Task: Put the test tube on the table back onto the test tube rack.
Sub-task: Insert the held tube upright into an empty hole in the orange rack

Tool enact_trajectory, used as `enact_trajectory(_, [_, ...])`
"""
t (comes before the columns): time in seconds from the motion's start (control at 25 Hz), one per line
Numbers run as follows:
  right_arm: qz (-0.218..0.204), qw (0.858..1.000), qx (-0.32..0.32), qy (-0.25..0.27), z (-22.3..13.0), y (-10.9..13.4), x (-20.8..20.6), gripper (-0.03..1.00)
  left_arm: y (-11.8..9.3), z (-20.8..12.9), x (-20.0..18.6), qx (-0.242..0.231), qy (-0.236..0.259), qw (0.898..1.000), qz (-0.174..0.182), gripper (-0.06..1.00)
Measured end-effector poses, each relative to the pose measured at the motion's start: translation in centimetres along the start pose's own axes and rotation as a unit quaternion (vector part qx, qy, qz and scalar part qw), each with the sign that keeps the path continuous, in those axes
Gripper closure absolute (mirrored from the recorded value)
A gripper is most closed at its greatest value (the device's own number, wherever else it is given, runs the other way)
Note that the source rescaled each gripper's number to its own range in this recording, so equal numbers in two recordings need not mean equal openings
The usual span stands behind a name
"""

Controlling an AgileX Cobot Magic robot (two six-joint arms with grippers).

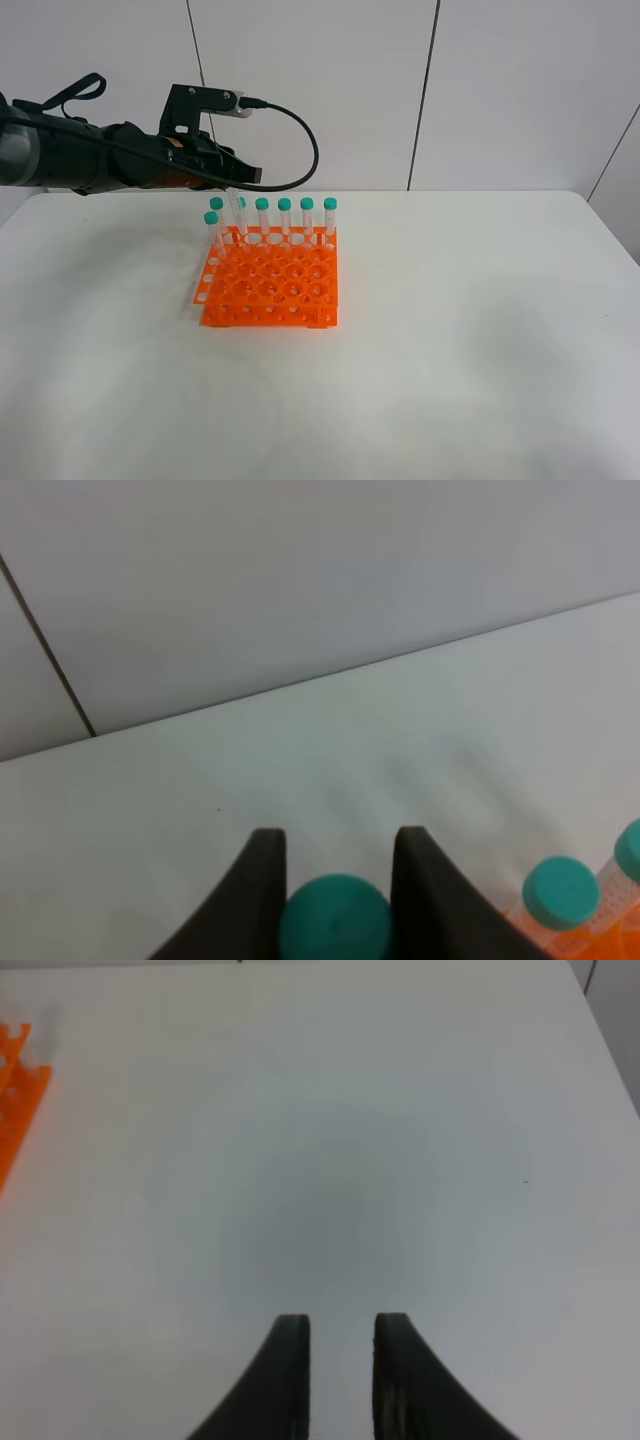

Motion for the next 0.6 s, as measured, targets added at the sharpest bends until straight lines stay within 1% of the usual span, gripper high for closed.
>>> enact_trajectory(0.16, [0.000, 1.000, 0.000, 0.000, 0.0, 0.0, 0.0, 0.97, 0.0, -0.2, 0.2, -0.006, 0.001, 1.000, 0.001, 0.93])
enact_trajectory(0.32, [0.000, 1.000, 0.000, 0.000, 0.0, 0.0, 0.0, 0.97, -0.2, -1.1, 1.0, -0.005, 0.013, 1.000, -0.001, 0.93])
enact_trajectory(0.6, [0.000, 1.000, 0.000, 0.000, 0.0, 0.0, 0.0, 0.97, -0.3, -1.1, 1.0, -0.005, 0.014, 1.000, -0.001, 0.93])
Point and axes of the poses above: a point on each arm's last joint axis where the gripper is mounted, x pointing out along that axis toward the gripper, y along the wrist's bending axis when the last joint is at zero, z = x × y, the point moved 1 cm from there along x, pointing out along that axis toward the gripper, and after that the axes turned 11 degrees about x, right-handed, at the moved point
